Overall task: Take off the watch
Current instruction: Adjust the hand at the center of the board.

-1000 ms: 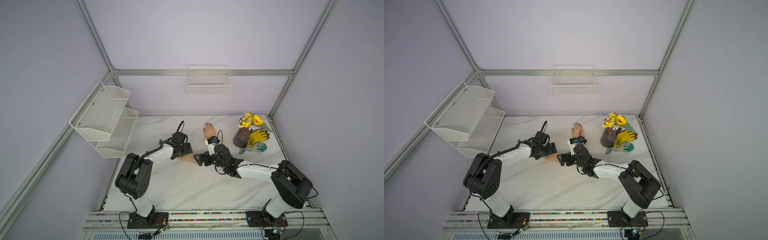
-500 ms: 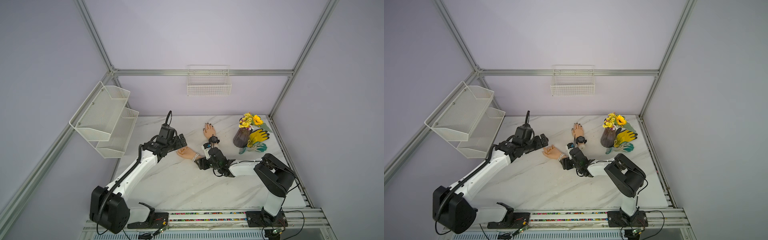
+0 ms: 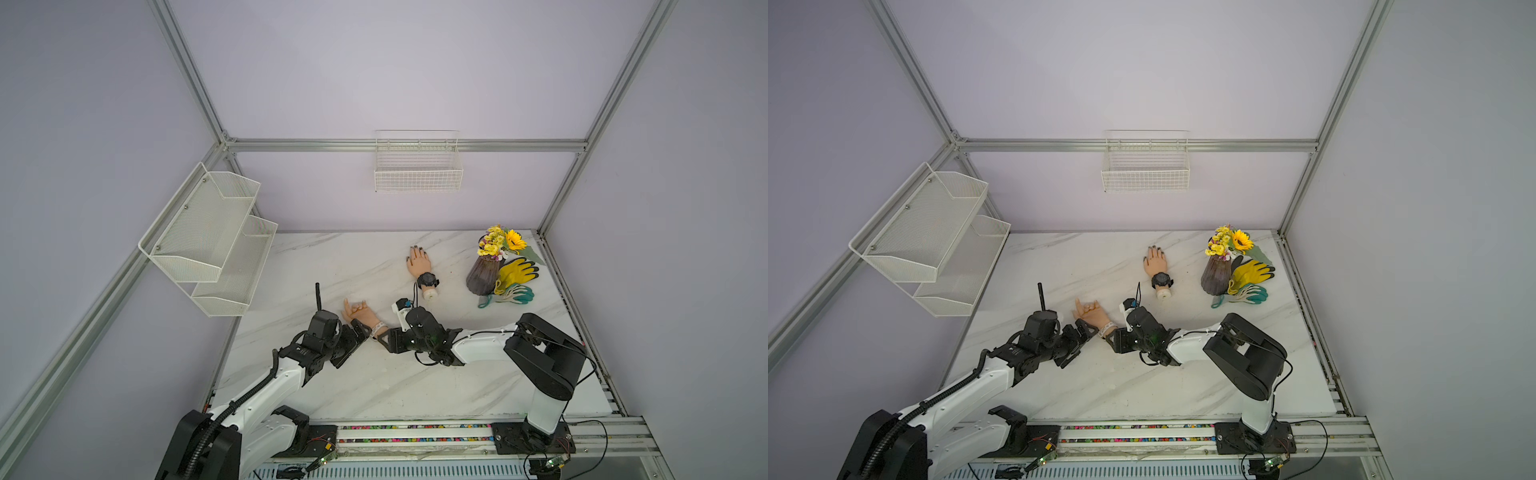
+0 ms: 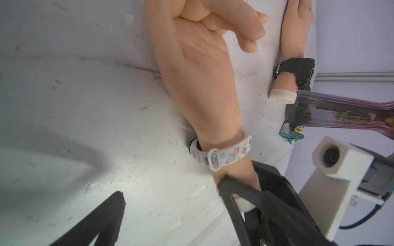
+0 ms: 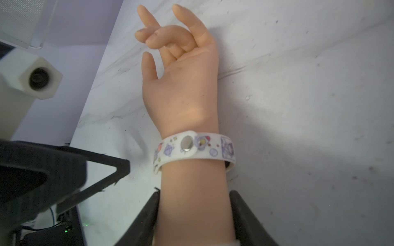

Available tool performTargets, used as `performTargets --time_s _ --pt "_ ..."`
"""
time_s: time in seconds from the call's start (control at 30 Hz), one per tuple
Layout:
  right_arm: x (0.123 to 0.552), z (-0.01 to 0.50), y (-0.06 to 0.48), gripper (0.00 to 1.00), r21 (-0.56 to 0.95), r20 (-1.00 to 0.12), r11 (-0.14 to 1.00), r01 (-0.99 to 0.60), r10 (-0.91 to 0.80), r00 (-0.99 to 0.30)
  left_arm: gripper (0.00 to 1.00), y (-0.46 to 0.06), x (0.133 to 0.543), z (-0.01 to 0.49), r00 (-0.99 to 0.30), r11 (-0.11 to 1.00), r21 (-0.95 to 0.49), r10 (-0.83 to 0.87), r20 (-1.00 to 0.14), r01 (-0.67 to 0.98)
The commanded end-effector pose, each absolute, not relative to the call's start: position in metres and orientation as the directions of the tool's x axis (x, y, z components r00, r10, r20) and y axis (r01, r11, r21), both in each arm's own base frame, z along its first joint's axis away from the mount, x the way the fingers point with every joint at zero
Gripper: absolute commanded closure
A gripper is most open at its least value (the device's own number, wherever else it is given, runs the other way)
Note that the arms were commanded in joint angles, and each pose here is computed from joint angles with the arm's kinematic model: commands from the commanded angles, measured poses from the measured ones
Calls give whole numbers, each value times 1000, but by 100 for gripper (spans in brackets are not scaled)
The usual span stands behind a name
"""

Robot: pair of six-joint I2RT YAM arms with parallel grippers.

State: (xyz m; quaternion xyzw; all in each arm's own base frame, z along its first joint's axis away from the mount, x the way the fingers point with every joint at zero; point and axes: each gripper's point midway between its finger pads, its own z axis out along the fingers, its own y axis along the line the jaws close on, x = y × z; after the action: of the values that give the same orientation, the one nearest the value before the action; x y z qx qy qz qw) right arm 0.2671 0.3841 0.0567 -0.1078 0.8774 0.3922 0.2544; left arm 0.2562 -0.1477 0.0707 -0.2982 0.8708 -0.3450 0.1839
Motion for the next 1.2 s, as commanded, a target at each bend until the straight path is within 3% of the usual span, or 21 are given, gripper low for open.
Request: performTargets --time_s 0.0,0.1,0.3,0.47,0.6,0.67,0.8,0.93,1.07,1.1,1.17 --pt "253 55 391 57 714 -441 630 -305 67 -895 0 -159 278 81 -719 459 -805 -692 -60 -375" --pt "252 58 391 54 707 -451 639 -302 79 -889 4 -158 286 75 -715 430 -825 -698 -46 -367" --pt "253 61 391 44 643 -514 684 -344 53 -856 24 -139 294 62 -645 407 -818 -762 -57 -407" --pt "253 73 390 25 607 -558 700 -376 38 -829 40 -124 295 54 -609 432 -786 -788 -91 -442" --pt "264 114 379 7 596 -619 710 -374 109 -778 49 -123 300 50 -611 444 -781 -785 -102 -439" --pt "271 143 374 3 590 -661 706 -392 144 -736 50 -128 303 49 -625 440 -791 -775 -95 -424" --pt "287 184 369 3 601 -697 668 -439 170 -697 52 -139 312 52 -654 417 -826 -752 -81 -378" --pt "308 187 368 3 605 -693 659 -447 159 -703 52 -142 317 47 -655 405 -834 -752 -71 -375" --pt "321 163 363 5 591 -670 693 -412 139 -729 35 -141 324 50 -643 395 -840 -762 -75 -371" --pt "324 160 362 5 588 -670 697 -409 136 -730 35 -141 326 52 -639 391 -845 -765 -78 -366" --pt "327 155 363 6 581 -669 705 -407 129 -732 43 -140 330 55 -631 383 -850 -772 -81 -360"
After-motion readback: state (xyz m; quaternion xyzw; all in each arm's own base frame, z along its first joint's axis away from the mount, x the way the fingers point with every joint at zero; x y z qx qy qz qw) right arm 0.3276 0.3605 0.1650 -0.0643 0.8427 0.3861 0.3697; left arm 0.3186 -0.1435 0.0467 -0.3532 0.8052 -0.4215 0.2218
